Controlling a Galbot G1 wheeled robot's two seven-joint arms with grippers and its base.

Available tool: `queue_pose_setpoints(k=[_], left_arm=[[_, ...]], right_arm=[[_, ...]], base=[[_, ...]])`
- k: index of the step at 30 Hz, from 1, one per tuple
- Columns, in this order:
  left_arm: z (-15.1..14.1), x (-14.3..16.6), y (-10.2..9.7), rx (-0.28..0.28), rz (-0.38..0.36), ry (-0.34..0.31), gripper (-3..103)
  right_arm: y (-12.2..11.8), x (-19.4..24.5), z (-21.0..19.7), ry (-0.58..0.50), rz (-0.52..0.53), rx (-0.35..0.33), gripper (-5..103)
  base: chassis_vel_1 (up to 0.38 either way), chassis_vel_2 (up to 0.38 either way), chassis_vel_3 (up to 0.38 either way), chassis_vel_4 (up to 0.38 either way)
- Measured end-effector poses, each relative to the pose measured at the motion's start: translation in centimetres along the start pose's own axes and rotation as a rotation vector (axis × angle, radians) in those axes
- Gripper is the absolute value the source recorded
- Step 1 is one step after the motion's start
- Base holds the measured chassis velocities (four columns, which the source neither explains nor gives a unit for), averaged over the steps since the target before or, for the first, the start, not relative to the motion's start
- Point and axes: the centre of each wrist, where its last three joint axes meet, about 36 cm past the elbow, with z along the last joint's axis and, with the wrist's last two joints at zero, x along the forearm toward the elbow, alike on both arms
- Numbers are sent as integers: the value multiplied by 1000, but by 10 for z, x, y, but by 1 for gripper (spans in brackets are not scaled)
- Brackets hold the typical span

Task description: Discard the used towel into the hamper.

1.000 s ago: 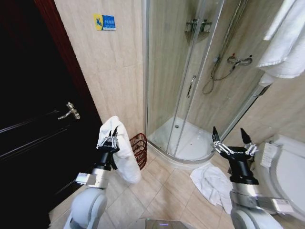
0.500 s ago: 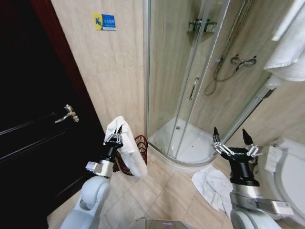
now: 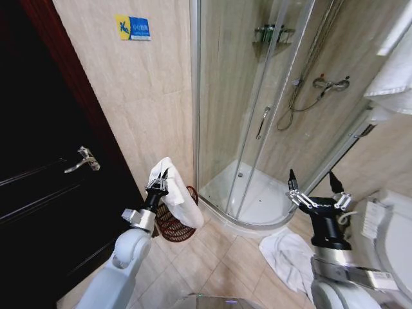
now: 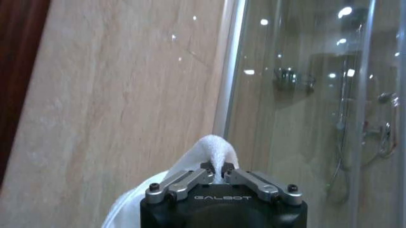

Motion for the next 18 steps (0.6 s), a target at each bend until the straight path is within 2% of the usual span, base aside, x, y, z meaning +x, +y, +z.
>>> queue_pose_setpoints(k=[10,18], left_arm=[[8,-41,19,-30,-7,-4,3],[1,-90,38,-48,-37,-56,3]], right_arm=[[-1,1,0,-27,-11,9,100],[0,4,1,-44,-39,13,100]], base=[[-55,41,58,-61],[-4,3,6,-7]])
